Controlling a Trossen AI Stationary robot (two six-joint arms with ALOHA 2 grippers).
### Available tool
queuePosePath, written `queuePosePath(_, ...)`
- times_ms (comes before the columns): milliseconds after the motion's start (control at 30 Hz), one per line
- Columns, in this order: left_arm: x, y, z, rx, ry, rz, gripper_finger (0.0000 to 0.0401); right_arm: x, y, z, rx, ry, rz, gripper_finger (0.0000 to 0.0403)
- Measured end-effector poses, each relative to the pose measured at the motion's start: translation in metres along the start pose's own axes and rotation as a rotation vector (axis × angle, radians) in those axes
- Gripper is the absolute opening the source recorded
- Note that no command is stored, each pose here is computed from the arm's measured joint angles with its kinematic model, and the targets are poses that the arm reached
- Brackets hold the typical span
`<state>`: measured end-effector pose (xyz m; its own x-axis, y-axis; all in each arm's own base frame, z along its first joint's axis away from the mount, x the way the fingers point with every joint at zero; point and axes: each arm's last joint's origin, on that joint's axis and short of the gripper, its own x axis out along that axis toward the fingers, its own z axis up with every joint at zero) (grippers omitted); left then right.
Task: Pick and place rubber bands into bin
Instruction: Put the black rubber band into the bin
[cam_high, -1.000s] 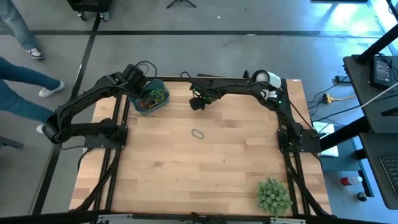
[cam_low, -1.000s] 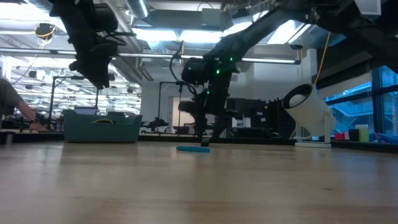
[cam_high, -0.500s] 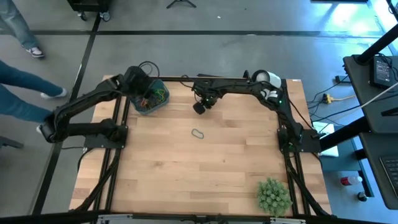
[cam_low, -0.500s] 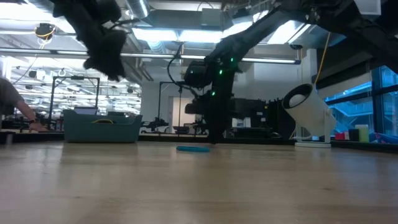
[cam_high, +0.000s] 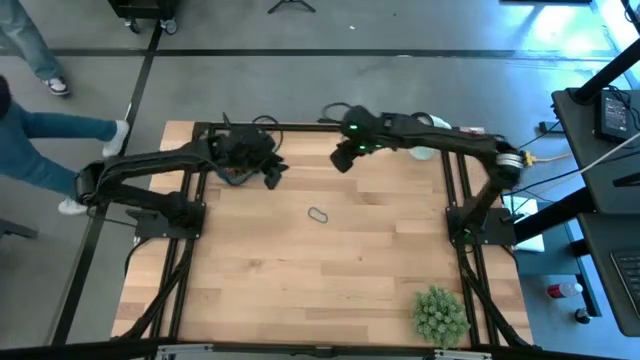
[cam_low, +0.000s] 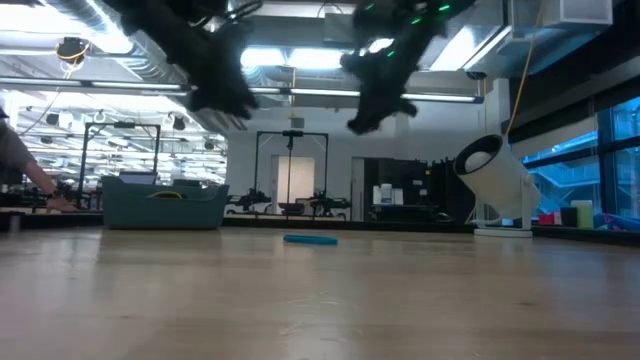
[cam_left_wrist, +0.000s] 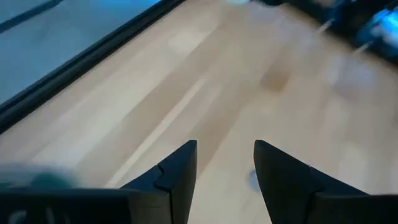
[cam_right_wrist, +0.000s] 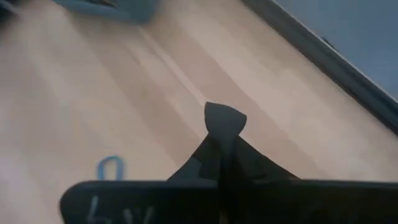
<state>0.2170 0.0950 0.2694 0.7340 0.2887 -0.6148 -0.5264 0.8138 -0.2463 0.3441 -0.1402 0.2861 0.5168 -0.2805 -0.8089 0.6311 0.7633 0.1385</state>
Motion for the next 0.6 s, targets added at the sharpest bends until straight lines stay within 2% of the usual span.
queuePosePath(167, 0.019, -0.028, 0.009, 0.019, -0.137, -0.102, 0.0155, -0.046, -0.010, -0.031, 0.039, -0.195, 0.169, 0.0005)
queuePosePath(333, 0.040, -0.055, 0.012, 0.022, -0.253, -0.167, 0.0155, -0.073, -0.014, -0.065, 0.077, -0.370, 0.371, 0.0004)
queuePosePath(600, 0.081, -0.107, 0.021, 0.020, -0.267, -0.247, 0.0155, -0.085, 0.001, -0.100, -0.029, -0.569, 0.628, 0.0004)
